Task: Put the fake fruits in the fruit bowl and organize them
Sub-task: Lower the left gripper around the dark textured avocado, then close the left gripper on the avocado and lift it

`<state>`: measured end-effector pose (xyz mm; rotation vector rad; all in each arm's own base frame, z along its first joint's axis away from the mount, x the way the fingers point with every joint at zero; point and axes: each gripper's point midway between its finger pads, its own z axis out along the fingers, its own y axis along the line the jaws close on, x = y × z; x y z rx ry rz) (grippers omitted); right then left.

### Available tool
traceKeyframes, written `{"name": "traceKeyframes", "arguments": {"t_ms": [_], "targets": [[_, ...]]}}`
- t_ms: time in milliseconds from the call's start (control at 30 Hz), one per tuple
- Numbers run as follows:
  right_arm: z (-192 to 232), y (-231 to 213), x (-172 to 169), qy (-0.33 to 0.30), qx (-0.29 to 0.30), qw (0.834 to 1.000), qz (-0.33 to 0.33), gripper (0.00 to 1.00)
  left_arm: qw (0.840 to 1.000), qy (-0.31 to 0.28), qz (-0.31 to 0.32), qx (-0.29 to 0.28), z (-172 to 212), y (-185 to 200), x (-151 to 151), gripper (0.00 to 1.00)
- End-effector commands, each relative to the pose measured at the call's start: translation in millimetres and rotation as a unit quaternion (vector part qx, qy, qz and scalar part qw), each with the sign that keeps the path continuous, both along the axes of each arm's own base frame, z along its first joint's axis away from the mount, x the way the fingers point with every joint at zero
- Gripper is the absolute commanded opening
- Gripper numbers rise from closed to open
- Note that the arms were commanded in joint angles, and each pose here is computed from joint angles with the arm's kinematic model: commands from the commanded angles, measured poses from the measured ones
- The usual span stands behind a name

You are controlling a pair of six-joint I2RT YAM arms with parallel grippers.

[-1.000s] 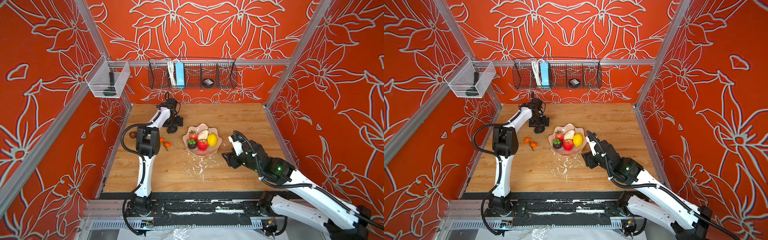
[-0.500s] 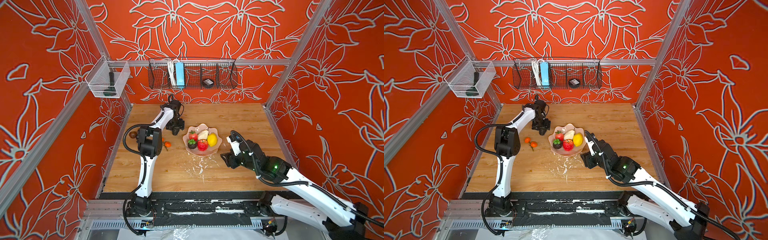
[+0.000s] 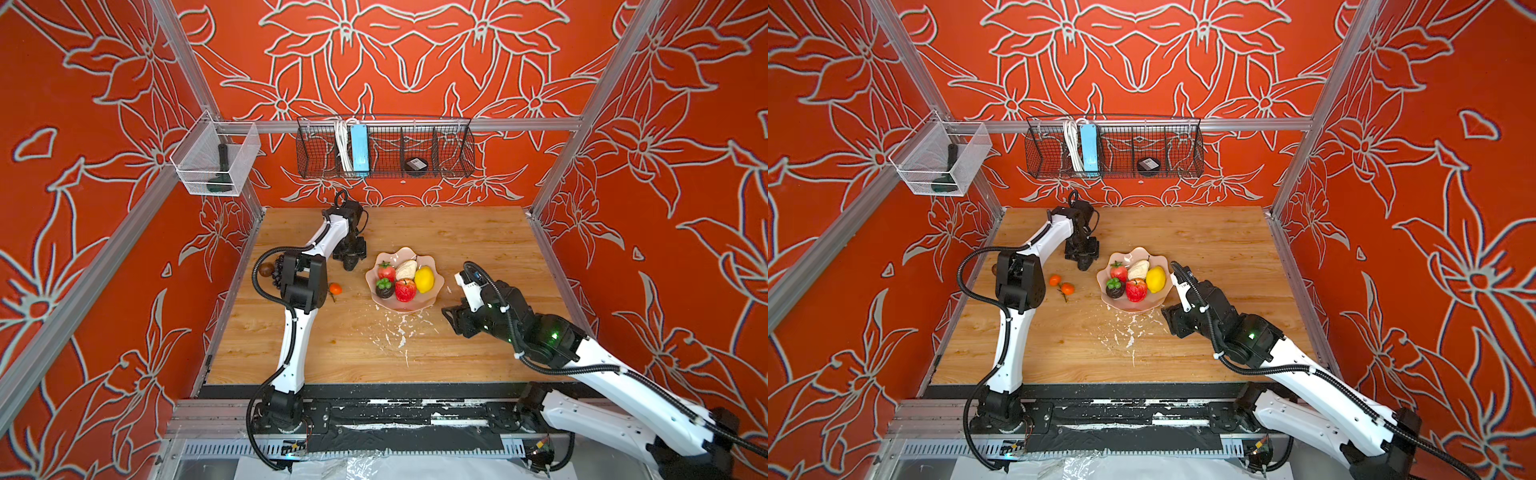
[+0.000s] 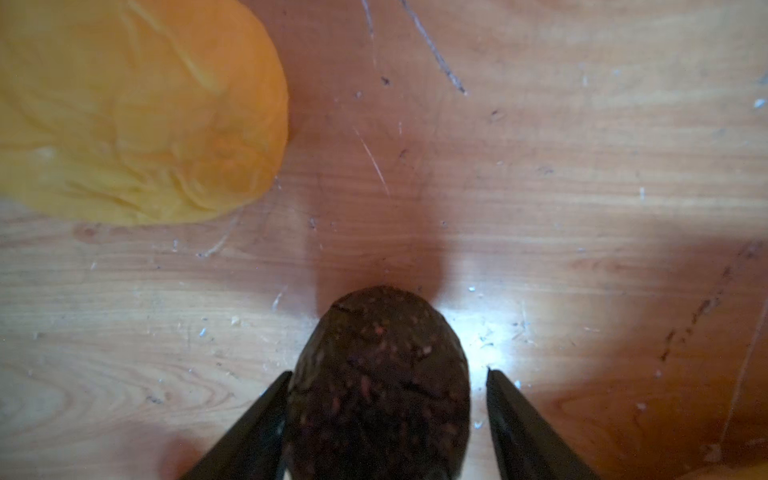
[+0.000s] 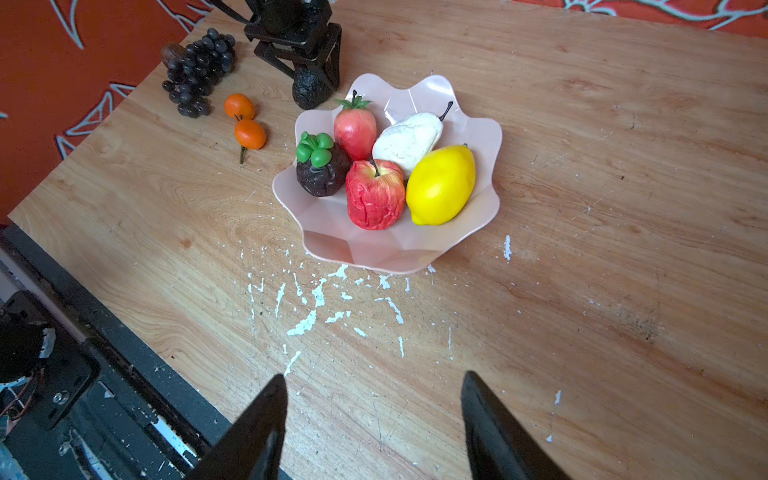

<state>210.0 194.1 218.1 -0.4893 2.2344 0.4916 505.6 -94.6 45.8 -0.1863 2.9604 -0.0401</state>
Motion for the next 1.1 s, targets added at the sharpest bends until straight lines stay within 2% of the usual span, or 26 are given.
{"name": "traceKeyframes", "arguments": {"t_ms": [0,267,367,500,600,733,833,933,1000,1067], "targets": [[-5,-2,-3,0.01,-0.001,1.0,-0.004,0.67,1.0,0.018,0.012,0.002,-3,0,-6,0.67],[-1,-2,-3,0.007,0.002,1.0,-0.005,0.67,0.999,0.002,0.039,-0.016,3,0,-12,0.54],[0,-2,-4,0.007,0.005,1.0,-0.005,0.67,0.998,-0.003,0.055,-0.029,8,0,-14,0.52],[2,-1,-4,0.007,0.008,1.0,-0.005,0.67,0.992,-0.01,0.102,-0.072,25,5,-23,0.48],[6,2,-2,0.005,0.019,1.0,-0.003,0.67,0.98,-0.046,0.147,-0.129,50,6,-32,0.49],[16,17,0,0.002,0.057,0.998,0.01,0.66,0.951,-0.106,0.199,-0.21,87,-3,-48,0.49],[25,32,2,0.0,0.088,0.996,0.026,0.66,0.927,-0.126,0.231,-0.269,107,-11,-69,0.49],[32,43,4,0.002,0.109,0.993,0.04,0.65,0.885,-0.136,0.255,-0.364,126,-28,-89,0.48],[38,51,3,0.004,0.129,0.99,0.048,0.64,0.849,-0.133,0.262,-0.44,140,-50,-103,0.47],[40,57,3,0.003,0.149,0.987,0.054,0.63,0.834,-0.127,0.261,-0.469,148,-70,-119,0.46]]}}
